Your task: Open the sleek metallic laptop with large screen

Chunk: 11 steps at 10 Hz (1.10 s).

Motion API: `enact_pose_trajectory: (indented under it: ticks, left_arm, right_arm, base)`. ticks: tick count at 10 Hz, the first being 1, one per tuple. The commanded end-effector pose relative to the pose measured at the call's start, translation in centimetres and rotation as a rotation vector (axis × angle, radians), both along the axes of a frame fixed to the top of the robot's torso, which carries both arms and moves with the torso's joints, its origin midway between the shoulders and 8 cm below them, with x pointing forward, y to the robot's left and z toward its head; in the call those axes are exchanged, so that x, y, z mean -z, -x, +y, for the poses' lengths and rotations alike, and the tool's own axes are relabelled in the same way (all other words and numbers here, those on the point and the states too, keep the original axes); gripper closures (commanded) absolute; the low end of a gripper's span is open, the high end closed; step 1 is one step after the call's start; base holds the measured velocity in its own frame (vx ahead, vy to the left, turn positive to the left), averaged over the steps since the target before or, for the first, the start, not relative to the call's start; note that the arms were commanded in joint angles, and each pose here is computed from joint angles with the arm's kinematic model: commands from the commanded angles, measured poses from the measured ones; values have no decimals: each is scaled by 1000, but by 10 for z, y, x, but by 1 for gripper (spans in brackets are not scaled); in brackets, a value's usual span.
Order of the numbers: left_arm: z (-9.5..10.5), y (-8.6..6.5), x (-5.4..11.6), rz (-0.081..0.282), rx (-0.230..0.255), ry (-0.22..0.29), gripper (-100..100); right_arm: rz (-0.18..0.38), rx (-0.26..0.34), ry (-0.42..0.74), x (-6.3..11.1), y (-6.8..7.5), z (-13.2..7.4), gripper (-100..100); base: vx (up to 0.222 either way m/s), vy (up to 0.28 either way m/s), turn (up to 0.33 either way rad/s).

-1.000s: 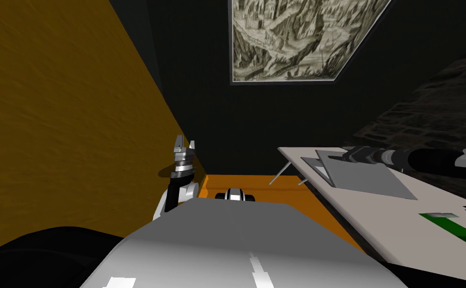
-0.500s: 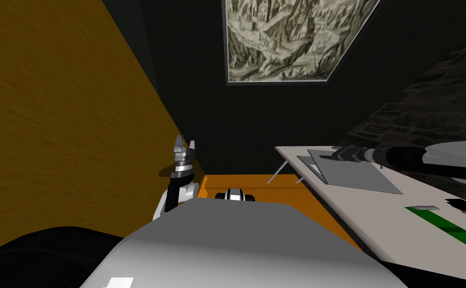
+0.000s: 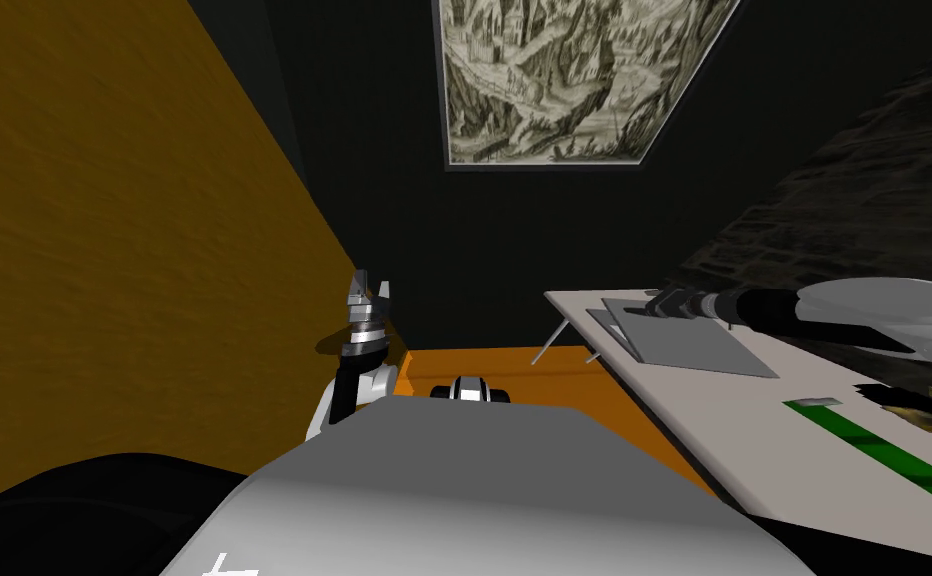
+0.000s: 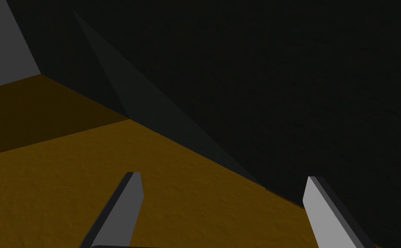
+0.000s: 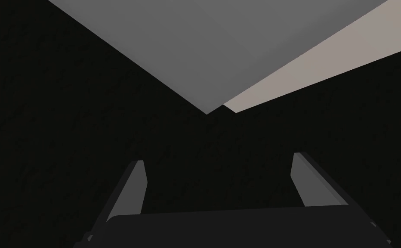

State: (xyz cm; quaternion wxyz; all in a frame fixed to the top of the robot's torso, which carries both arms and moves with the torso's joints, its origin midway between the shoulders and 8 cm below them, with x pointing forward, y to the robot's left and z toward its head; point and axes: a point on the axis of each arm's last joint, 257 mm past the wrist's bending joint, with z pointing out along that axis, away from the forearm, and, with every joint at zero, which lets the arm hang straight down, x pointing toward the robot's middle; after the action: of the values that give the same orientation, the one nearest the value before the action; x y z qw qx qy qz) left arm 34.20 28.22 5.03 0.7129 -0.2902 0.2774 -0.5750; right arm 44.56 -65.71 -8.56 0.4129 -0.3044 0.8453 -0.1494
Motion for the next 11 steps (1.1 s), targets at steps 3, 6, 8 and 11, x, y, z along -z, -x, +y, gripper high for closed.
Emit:
enact_pose_trajectory:
  ticks: [3,6,8,11]
  left_arm:
    - [0,0,0,0,0,0,0]
    - [0,0,0,0,0,0,0]
    - [0,0,0,0,0,0,0]
    - [0,0,0,0,0,0,0]
  right_arm:
    - [0,-20,2,1,-20,25,-100]
    - [-13,-35,2,-3,-35,44,-100]
    - [8,-18,28,1,-32,36,-100]
    - [-16,-28,24,-6,-48,55,-100]
  base:
    - [-12,-36,-36]
    - [-12,-37,-48]
    - [-1,-16,12]
    - [-10,-33,-45]
